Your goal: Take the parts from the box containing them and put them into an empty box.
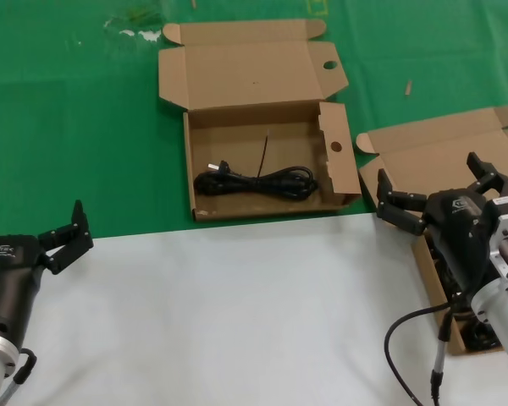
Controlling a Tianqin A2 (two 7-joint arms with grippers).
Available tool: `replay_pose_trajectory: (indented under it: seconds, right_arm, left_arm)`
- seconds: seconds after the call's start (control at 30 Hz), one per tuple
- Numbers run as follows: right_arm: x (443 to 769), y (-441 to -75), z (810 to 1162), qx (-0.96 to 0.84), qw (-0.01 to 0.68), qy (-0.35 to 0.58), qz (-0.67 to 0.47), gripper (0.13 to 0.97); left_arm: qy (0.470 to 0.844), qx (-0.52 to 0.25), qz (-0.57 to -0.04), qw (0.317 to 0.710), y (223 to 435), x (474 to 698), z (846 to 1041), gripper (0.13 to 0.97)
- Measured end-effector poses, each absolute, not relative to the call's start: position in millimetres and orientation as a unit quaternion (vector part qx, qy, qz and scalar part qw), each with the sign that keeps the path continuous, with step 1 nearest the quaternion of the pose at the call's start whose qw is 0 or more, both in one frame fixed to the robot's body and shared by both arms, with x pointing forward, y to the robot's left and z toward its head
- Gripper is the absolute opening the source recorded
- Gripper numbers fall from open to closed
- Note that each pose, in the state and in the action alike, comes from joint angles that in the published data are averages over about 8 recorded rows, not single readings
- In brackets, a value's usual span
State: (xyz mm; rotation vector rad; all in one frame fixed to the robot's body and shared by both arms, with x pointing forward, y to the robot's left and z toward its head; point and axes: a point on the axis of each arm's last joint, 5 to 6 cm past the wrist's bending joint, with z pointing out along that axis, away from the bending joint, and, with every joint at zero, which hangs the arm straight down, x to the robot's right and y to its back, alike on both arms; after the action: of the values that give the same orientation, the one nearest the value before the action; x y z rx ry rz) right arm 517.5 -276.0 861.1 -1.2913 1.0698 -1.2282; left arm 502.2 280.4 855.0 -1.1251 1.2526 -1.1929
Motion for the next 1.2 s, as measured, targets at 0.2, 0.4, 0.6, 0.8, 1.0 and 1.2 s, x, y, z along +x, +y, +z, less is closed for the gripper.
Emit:
replay_pose_trajectory:
  seconds: [0.2, 0.4, 0.6, 0.8, 1.0, 1.2]
  right_arm:
    - [515.7, -276.8, 860.0, -0.533, 0.505, 0.448, -0.51, 0.966]
    - [515.7, -276.8, 860.0, -0.533, 0.505, 0.448, -0.51, 0.966]
    - [515.7, -276.8, 860.0, -0.533, 0.505, 0.448, -0.51, 0.966]
    - [515.7, -276.8, 860.0, -0.533, 0.505, 0.448, -0.51, 0.966]
    - [515.7, -276.8, 860.0, -0.533, 0.505, 0.448, -0.51, 0.966]
    - [515.7, -276.8, 860.0, -0.533, 0.505, 0.448, -0.51, 0.966]
  left_arm:
    - [0.521, -0.468, -0.496, 0.513, 280.4, 502.2, 855.0, 0.966]
    - [0.521, -0.468, -0.496, 0.513, 280.4, 502.2, 855.0, 0.966]
    - [0.521, -0.468, -0.496, 0.513, 280.4, 502.2, 855.0, 0.966]
    - [0.521, -0.468, -0.496, 0.513, 280.4, 502.2, 855.0, 0.966]
    - [0.521, -0.468, -0.496, 0.513, 280.4, 502.2, 855.0, 0.966]
    - [0.521, -0.468, -0.496, 0.513, 280.4, 502.2, 855.0, 0.966]
